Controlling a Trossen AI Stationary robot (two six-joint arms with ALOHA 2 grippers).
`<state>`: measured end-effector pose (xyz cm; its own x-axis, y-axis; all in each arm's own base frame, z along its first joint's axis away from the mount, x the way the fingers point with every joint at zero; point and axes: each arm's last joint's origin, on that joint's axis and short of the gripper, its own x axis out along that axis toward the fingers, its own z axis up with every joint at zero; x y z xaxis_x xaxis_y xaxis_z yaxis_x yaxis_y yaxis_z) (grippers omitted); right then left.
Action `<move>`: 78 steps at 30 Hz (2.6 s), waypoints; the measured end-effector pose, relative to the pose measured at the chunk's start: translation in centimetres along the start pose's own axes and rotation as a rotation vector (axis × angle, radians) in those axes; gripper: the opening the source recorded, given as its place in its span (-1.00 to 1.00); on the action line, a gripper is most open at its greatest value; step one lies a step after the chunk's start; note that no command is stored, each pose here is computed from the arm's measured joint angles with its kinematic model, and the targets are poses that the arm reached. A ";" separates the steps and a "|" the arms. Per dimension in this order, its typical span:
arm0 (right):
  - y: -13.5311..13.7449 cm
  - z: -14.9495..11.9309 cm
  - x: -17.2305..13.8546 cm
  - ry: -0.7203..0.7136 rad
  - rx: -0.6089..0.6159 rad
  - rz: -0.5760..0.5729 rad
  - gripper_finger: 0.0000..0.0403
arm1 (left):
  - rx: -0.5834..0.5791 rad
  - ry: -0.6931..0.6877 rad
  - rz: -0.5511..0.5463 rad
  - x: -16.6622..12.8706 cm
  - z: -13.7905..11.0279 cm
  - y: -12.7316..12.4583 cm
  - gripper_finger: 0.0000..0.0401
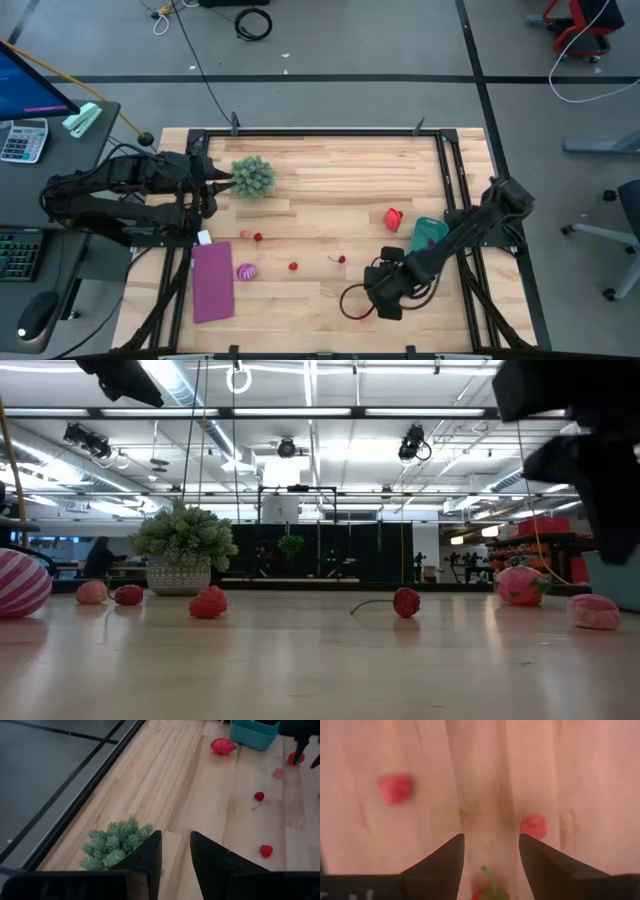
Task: Pick and placing Produce into tupperware
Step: Put the red strawberry into the green bin
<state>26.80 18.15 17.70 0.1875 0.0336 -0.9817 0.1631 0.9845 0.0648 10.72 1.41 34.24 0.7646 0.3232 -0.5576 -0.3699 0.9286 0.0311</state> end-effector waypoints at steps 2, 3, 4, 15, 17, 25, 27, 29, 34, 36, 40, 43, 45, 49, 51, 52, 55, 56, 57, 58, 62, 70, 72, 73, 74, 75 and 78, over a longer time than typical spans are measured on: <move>-0.1 -0.1 0.8 0.048 0.001 -0.013 -0.02 | -0.005 -0.001 0.000 0.0 0.0 0.0 -0.47; -0.2 -0.2 1.1 0.075 0.002 -0.018 -0.02 | -0.005 -0.001 0.000 0.0 0.0 0.0 -0.47; -0.2 -0.3 1.2 0.096 0.003 -0.022 -0.02 | -0.005 -0.001 0.000 0.0 0.0 0.0 -0.47; -0.2 -0.7 1.7 0.159 0.071 -0.023 -0.04 | -0.004 -0.002 -0.001 0.0 0.0 0.0 -0.47; -0.2 -0.7 2.1 0.173 0.070 -0.030 -0.05 | -0.005 -0.002 -0.001 0.0 0.0 0.0 -0.47; -0.2 -0.9 3.2 0.215 0.084 -0.070 -0.15 | -0.004 -0.002 -0.001 0.0 0.0 0.0 -0.47; -0.3 -0.9 3.4 0.219 0.100 -0.077 -0.21 | -0.004 -0.003 -0.001 0.0 0.0 0.0 -0.47; -0.3 -0.9 3.4 0.217 0.104 -0.076 -0.28 | -0.004 -0.002 -0.001 0.0 0.0 0.0 -0.47; -0.5 -0.7 3.4 0.214 0.159 -0.080 -0.56 | -0.002 -0.003 -0.001 0.0 0.0 0.0 -0.47; -0.6 -0.5 3.5 0.212 0.182 -0.083 -0.70 | -0.002 -0.003 0.000 0.0 0.0 0.0 -0.47; -1.0 -0.2 3.5 0.207 0.203 -0.089 -0.95 | -0.002 -0.003 -0.001 0.0 0.0 0.0 -0.47; -1.3 0.1 3.5 0.163 0.229 -0.129 -0.95 | -0.002 -0.003 -0.001 0.0 0.0 0.0 -0.47; -1.6 0.4 3.3 0.115 0.248 -0.163 -0.97 | -0.002 -0.002 0.000 0.0 0.0 0.0 -0.47; -2.4 0.8 2.1 0.007 0.262 -0.243 -0.98 | -0.002 -0.003 -0.001 0.0 0.0 0.0 -0.47; -2.9 1.0 1.0 -0.068 0.290 -0.281 -0.98 | -0.002 -0.003 0.000 0.0 0.0 0.0 -0.47; -3.2 1.0 0.3 -0.101 0.304 -0.301 -0.98 | -0.002 -0.003 -0.001 0.0 0.0 0.0 -0.47; -4.5 0.3 -2.2 -0.154 0.400 -0.390 -0.99 | -0.003 -0.004 -0.001 0.0 0.0 0.0 -0.47; -5.1 -0.2 -3.0 -0.151 0.440 -0.428 -0.99 | -0.003 -0.004 -0.001 0.0 0.0 0.0 -0.47; -5.6 -0.7 -3.8 -0.149 0.481 -0.466 -0.99 | -0.003 -0.004 0.000 0.0 0.0 0.0 -0.47; -6.0 -1.2 -4.6 -0.148 0.515 -0.503 -0.99 | -0.003 -0.003 -0.001 0.0 0.0 0.0 -0.47; -7.3 -2.5 -6.8 -0.147 0.587 -0.587 -0.99 | -0.003 -0.005 -0.001 0.0 0.0 0.0 -0.47; -8.6 -3.4 -6.4 -0.194 0.690 -0.647 -1.00 | -0.003 -0.004 -0.001 0.0 0.0 0.0 -0.47; -8.9 -4.2 -5.5 -0.181 0.715 -0.680 -1.00 | -0.004 -0.004 -0.001 0.0 0.0 0.0 -0.47; -9.1 -4.7 -5.1 -0.175 0.725 -0.696 -1.00 | -0.004 -0.004 -0.001 0.0 0.0 0.0 -0.47; -9.3 -5.1 -4.7 -0.171 0.738 -0.708 -1.00 | -0.003 -0.004 -0.001 0.0 0.0 0.0 -0.47; -9.5 -5.4 -4.5 -0.174 0.756 -0.715 -1.00 | -0.004 -0.004 0.000 0.0 0.0 0.0 -0.47; -9.7 -6.0 -3.8 -0.199 0.801 -0.697 -1.00 | -0.003 -0.003 -0.001 0.0 0.0 0.0 -0.47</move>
<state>18.69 9.45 19.72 -0.0493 -0.5903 -0.8057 0.8675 0.3745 -0.3274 10.73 1.40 34.27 0.7665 0.3234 -0.5549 -0.3712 0.9281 0.0281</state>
